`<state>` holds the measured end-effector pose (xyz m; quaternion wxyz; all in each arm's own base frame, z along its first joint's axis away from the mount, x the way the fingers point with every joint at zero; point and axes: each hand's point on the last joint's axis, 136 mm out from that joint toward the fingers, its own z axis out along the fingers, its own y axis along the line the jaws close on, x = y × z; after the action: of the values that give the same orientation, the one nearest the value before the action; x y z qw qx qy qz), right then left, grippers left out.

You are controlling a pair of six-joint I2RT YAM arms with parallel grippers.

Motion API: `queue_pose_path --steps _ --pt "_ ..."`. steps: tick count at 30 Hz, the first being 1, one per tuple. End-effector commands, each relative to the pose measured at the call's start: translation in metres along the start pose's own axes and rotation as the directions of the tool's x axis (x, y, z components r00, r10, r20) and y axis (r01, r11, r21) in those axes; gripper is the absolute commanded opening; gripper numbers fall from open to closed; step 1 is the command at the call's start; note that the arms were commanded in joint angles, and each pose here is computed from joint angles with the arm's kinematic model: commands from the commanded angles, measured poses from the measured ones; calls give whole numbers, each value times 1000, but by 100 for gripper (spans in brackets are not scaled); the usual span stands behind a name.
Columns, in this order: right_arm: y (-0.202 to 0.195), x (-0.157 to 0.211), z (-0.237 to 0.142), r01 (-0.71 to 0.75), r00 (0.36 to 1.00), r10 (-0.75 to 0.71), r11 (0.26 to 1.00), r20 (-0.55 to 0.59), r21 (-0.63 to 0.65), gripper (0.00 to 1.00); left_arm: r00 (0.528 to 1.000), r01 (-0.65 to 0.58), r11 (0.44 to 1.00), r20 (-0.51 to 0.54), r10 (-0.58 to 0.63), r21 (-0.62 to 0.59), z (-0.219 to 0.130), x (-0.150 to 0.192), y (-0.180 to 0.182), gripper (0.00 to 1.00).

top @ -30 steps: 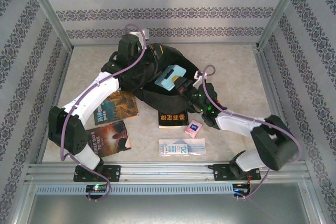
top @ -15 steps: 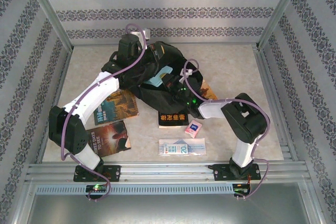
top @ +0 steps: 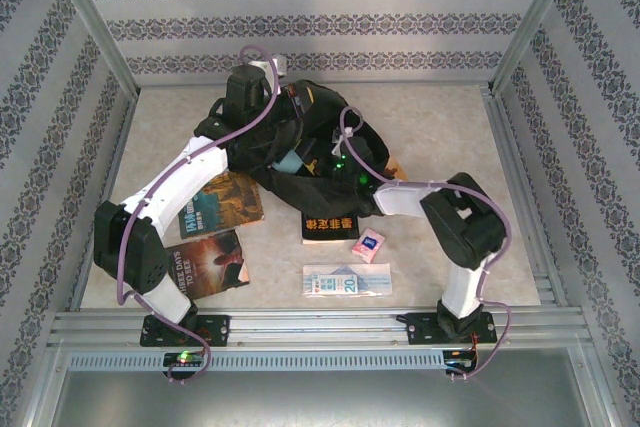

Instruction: Pack the student bag

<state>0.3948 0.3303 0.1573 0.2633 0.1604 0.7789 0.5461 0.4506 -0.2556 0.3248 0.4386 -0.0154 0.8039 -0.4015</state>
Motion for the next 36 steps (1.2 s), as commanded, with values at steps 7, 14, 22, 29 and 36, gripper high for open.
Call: queue_pose_path --steps 7,14,22,29,36 --pt "-12 29 -74 260 959 -227 944 -171 206 65 996 -5 1000 86 6 -10 -5 -23 11 0" --pt "-10 34 -129 419 900 -337 844 -276 336 57 996 3 1000 90 -1 -18 -6 -25 15 0" --pt "-18 32 -202 543 839 -423 688 -342 481 60 997 18 999 70 -16 -33 -9 -15 21 0" --pt "-58 52 -256 539 841 -334 586 -426 604 62 999 15 998 48 -12 -56 -16 -4 27 0" --pt "-88 72 -283 576 815 -279 489 -509 655 65 999 11 997 39 -9 -74 -24 2 31 0"
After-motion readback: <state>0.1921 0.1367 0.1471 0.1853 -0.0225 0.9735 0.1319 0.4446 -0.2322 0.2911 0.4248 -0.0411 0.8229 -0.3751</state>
